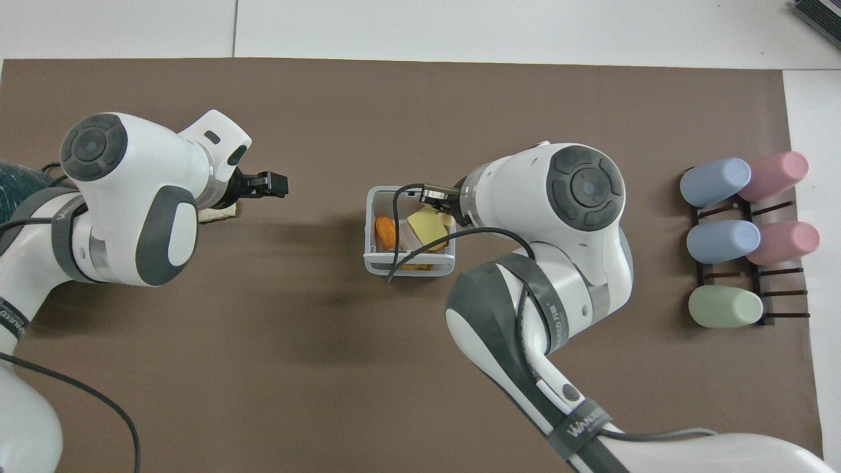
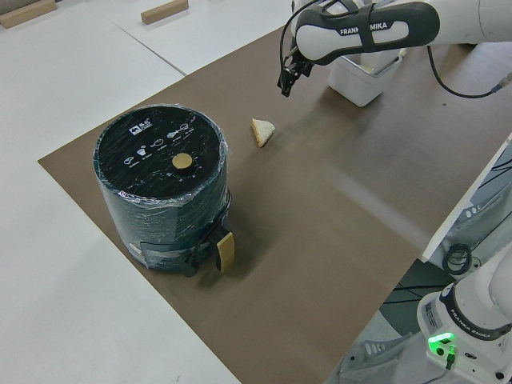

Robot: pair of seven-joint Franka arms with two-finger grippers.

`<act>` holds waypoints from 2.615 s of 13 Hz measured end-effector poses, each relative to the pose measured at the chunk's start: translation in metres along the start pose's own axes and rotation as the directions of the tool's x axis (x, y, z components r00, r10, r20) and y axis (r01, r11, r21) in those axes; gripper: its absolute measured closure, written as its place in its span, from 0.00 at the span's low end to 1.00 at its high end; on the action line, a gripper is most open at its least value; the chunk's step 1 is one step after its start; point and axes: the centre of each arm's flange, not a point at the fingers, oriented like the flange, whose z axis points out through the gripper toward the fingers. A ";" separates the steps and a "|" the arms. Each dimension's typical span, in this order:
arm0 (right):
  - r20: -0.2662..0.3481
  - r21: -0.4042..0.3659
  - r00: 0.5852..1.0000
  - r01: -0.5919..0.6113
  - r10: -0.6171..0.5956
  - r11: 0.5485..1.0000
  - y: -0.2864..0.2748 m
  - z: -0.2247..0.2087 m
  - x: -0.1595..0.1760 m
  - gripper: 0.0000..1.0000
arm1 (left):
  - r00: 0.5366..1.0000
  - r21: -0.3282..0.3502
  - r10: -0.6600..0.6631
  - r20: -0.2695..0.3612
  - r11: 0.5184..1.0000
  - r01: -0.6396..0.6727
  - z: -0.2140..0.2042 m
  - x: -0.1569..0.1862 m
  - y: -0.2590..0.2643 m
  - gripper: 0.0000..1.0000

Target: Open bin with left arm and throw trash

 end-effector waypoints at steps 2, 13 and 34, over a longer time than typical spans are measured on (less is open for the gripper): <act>0.007 0.001 1.000 -0.013 0.013 1.000 -0.006 0.016 -0.005 0.74 | 0.999 0.023 0.047 0.000 0.999 -0.047 0.010 -0.003 -0.018 0.00; 0.013 0.007 1.000 -0.022 0.022 1.000 -0.014 0.033 -0.009 0.00 | 0.997 0.140 0.078 -0.003 0.987 -0.077 0.062 0.002 -0.082 0.00; 0.048 -0.246 0.999 0.005 0.007 0.969 0.233 0.062 0.038 0.00 | 0.999 0.141 -0.007 0.033 0.990 0.003 -0.006 0.044 -0.002 0.85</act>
